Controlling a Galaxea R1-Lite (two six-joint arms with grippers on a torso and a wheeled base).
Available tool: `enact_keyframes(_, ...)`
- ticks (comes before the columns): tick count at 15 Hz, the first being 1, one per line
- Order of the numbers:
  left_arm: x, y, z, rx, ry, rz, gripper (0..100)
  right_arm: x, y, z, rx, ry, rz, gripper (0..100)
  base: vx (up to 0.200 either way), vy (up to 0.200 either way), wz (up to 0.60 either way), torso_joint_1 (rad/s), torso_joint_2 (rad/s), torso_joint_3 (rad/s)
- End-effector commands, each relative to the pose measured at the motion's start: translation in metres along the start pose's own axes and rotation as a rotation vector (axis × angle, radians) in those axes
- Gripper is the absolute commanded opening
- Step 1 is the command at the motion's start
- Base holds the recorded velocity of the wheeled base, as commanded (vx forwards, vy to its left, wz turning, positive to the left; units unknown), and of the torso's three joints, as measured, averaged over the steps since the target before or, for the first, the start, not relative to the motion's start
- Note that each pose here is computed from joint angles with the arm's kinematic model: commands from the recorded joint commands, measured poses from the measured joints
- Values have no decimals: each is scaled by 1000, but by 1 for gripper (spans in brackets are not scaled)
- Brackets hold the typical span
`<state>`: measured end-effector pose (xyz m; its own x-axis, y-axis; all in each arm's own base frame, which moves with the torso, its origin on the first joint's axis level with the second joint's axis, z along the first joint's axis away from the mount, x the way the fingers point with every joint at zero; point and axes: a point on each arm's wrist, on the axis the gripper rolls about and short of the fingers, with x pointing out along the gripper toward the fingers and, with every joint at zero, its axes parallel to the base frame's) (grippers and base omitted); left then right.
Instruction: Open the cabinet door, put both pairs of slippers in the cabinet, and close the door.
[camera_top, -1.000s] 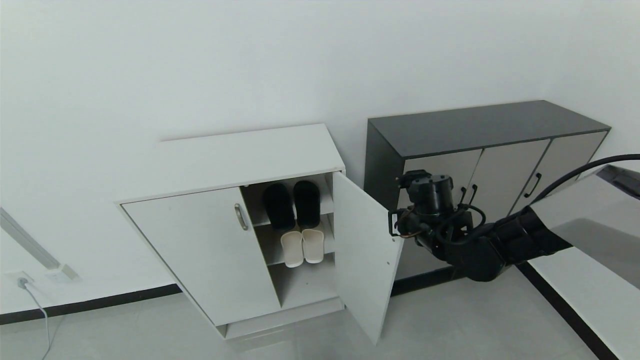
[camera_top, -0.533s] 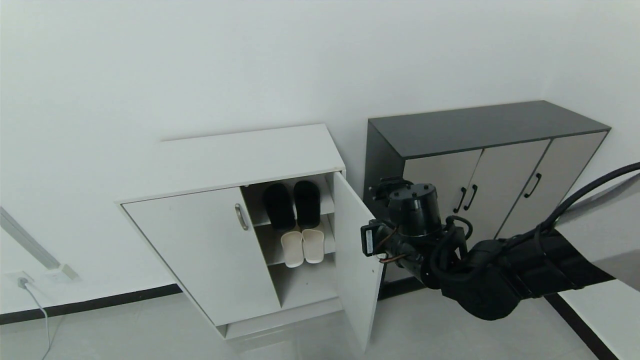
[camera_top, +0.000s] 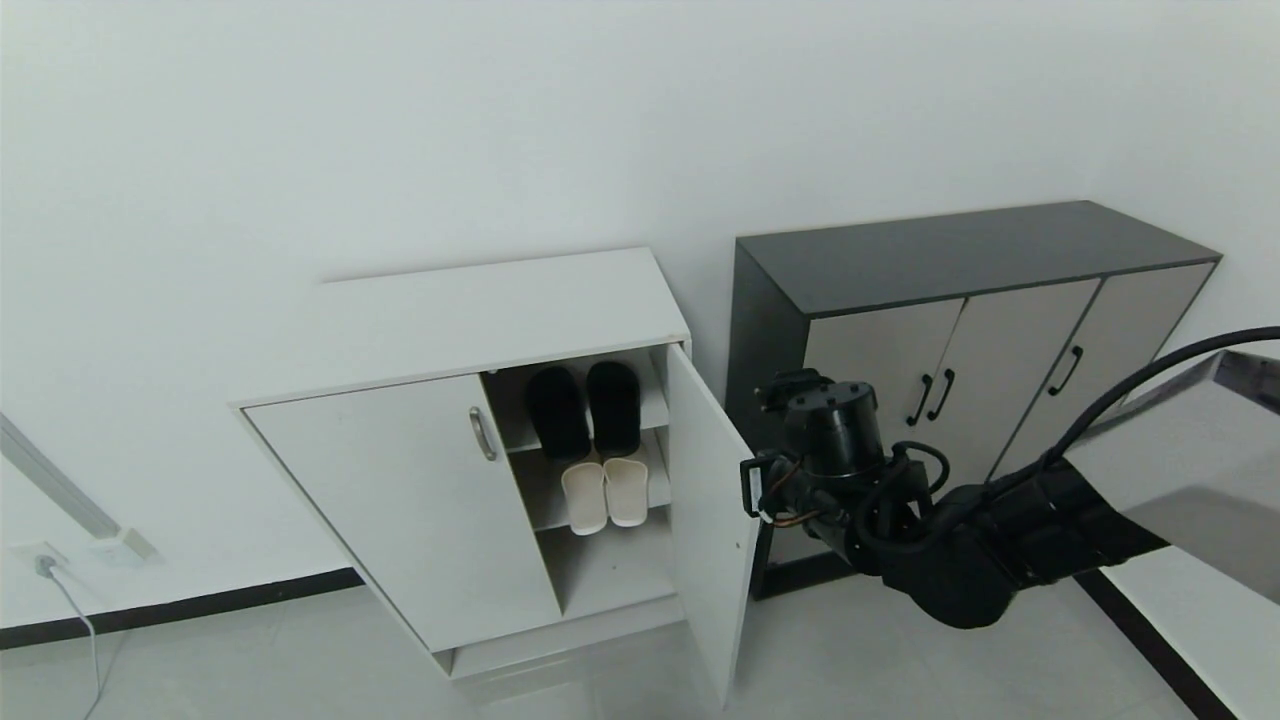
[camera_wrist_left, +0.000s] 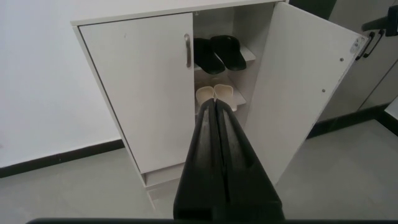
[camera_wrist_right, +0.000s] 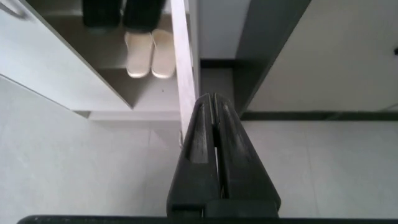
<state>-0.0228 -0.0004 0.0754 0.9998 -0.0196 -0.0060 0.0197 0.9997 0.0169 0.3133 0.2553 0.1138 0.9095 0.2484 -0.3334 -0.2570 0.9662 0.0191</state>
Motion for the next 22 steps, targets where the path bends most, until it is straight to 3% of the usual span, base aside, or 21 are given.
enact_keyframes(1, 0, 0, 0, 0, 0, 0, 0, 4, 3, -11, -15, 30, 3, 0, 0, 0, 0, 0, 0, 0)
enact_keyframes(4, 0, 0, 0, 0, 0, -2, 0, -4, 16, -13, -23, 29, 42, 0, 0, 0, 0, 0, 0, 0)
enact_keyframes(7, 0, 0, 0, 0, 0, 0, 0, -27, 37, -16, -15, -50, 193, 0, 0, 0, 0, 0, 0, 0)
enact_keyframes(14, 0, 0, 0, 0, 0, 0, 0, -54, 32, 8, -37, -137, 223, 0, 0, 0, 0, 0, 0, 0)
enact_keyframes(22, 0, 0, 0, 0, 0, 0, 0, -56, 35, 7, -42, -134, 230, 0, 0, 0, 525, 3, 0, 6)
